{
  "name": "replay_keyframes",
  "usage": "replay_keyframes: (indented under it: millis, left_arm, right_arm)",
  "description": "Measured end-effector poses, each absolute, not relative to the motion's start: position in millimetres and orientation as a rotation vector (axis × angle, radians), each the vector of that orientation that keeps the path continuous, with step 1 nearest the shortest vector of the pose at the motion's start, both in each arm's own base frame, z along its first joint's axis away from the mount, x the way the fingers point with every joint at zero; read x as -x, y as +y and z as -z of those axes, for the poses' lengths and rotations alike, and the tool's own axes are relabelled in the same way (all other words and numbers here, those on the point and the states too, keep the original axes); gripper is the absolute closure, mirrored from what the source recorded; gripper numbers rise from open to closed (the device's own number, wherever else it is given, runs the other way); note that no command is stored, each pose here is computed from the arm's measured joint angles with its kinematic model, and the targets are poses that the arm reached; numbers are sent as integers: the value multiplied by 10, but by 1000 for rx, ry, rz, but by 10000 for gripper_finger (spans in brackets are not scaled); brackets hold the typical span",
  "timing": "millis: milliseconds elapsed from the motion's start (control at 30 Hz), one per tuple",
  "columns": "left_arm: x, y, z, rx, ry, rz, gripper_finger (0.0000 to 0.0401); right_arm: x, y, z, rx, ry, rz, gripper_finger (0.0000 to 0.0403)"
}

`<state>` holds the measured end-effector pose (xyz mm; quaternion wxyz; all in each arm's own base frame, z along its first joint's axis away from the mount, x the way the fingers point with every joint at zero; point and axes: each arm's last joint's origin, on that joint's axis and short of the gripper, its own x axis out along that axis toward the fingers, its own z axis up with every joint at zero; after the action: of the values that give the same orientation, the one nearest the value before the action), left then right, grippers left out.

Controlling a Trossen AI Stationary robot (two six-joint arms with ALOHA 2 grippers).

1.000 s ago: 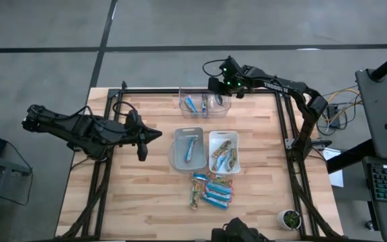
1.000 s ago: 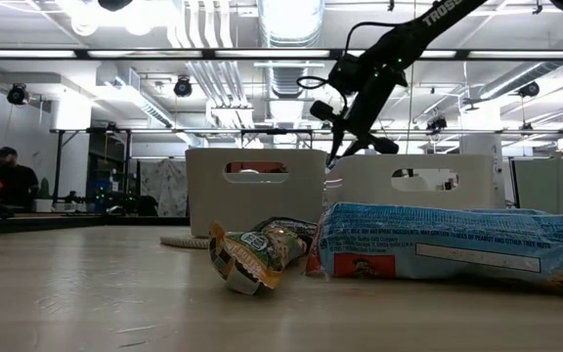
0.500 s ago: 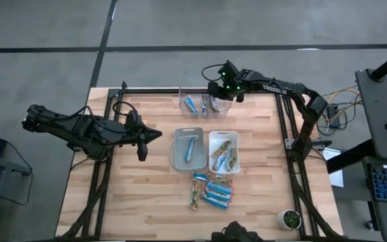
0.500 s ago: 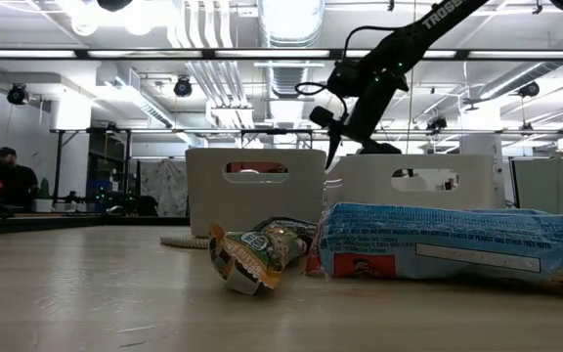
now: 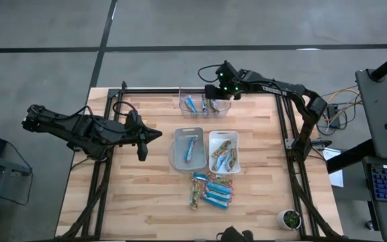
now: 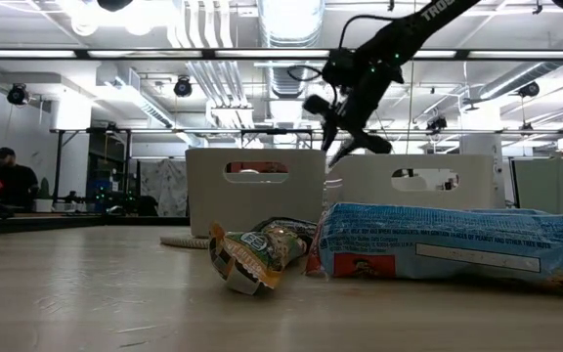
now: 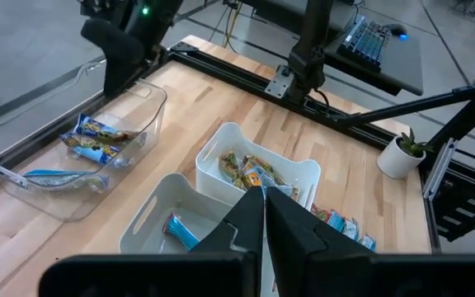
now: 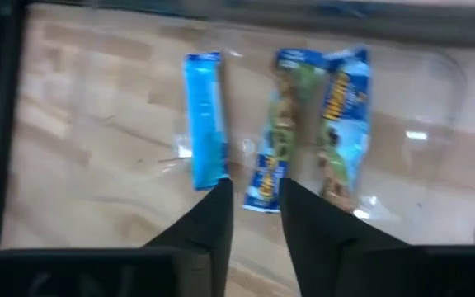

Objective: Pick and place Granola Bars by type
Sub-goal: Put the red granola bar into the gray bin

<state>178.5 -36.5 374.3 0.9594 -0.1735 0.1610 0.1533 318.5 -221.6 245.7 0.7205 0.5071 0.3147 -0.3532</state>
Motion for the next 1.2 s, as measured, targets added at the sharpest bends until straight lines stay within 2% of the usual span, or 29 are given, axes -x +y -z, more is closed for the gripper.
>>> replay_keyframes:
  millis: [233,300,767,1200]
  left_arm:
    - [-1785,-365,-3743,352,327,-310,401]
    - [-1785,-365,-3743,352,327,-310,401]
    - [-1785,-366,-3743,352,327,-310,401]
    - [-1786,-366,-3743,353,329,-304,401]
  right_arm:
    - [-3261,-2046,-2808,-973,658,640,383]
    - [-3234,-1966,-2929,-932,649,604,391]
    - [-2926,-860,-3756,-618,617,242,394]
    - [-2791,110,-4001,-422,601,-45,394]
